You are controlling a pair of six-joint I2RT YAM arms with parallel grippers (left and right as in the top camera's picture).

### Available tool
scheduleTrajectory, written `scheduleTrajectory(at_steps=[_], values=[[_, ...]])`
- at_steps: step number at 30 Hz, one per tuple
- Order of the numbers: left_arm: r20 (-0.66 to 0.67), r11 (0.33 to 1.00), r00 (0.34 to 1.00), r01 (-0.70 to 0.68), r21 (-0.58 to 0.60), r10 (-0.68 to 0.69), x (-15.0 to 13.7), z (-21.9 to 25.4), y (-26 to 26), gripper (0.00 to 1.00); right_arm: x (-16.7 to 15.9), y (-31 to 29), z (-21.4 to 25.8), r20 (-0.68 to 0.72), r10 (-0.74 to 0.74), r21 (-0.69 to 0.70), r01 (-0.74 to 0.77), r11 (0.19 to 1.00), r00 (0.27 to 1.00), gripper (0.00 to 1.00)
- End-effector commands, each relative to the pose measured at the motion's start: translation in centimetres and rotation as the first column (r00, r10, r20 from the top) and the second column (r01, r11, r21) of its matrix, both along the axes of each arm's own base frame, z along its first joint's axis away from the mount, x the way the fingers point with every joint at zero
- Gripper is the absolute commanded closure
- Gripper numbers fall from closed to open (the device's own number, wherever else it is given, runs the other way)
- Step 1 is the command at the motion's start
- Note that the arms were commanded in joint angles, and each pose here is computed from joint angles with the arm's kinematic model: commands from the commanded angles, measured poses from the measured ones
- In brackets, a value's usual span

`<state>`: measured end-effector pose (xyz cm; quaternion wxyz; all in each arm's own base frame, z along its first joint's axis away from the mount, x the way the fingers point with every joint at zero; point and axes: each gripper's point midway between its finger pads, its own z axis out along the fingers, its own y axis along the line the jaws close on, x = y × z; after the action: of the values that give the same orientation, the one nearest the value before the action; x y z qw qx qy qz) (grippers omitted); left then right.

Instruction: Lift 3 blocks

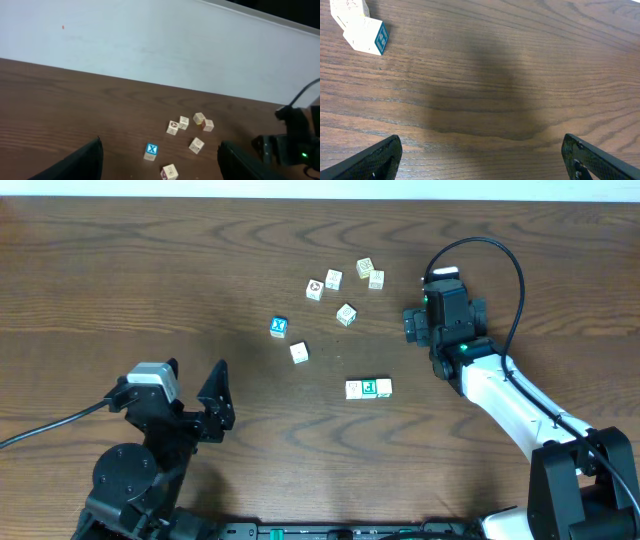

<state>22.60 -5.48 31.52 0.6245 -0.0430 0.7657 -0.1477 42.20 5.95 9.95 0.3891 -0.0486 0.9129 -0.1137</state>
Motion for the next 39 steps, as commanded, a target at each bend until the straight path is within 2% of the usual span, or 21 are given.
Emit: scheduleTrajectory(at_steps=[1,6,9,18,24,30,35,39], values=[[0.031,0.995,0.995,-0.096,0.022,0.095,0.2,1.0,1.8,0.26,0.3,-0.2,0.2,0.003,-0.003,-0.010,0.003,1.000,1.000,0.01],[0.166,0.954,0.983,-0.120,0.274,0.076,1.4,2.3,1.9,0.26,0.3,-0.2,0.2,0.003,-0.003,-0.010,0.003,1.000,1.000,0.01],[0.239,0.939,0.969,-0.142,0.312,0.067,1.8,3.4,1.9,0.26,0.3,-0.2,0.3,0.003,-0.003,-0.010,0.003,1.000,1.000,0.01],[0.285,0.947,0.958,-0.118,0.298,0.030,2.4,-0.5,3.3,0.26,0.3,-0.2,0.2,0.003,-0.003,-0.010,0.003,1.000,1.000,0.01],[0.251,0.944,0.960,-0.189,0.271,0.121,1.7,-6.2,5.4,0.26,0.3,-0.2,0.2,0.003,-0.003,-0.010,0.003,1.000,1.000,0.01],[0.221,0.957,0.944,-0.271,0.100,0.244,1.7,-10.5,7.6,0.26,0.3,-0.2,0.2,0.003,-0.003,-0.010,0.003,1.000,1.000,0.01],[0.206,0.951,0.941,-0.293,0.097,0.269,1.7,-13.0,8.1,0.26,0.3,-0.2,0.3,0.003,-0.003,-0.010,0.003,1.000,1.000,0.01],[0.111,0.945,0.944,-0.318,0.075,0.309,1.8,-16.0,8.7,0.26,0.3,-0.2,0.2,0.003,-0.003,-0.010,0.003,1.000,1.000,0.01]])
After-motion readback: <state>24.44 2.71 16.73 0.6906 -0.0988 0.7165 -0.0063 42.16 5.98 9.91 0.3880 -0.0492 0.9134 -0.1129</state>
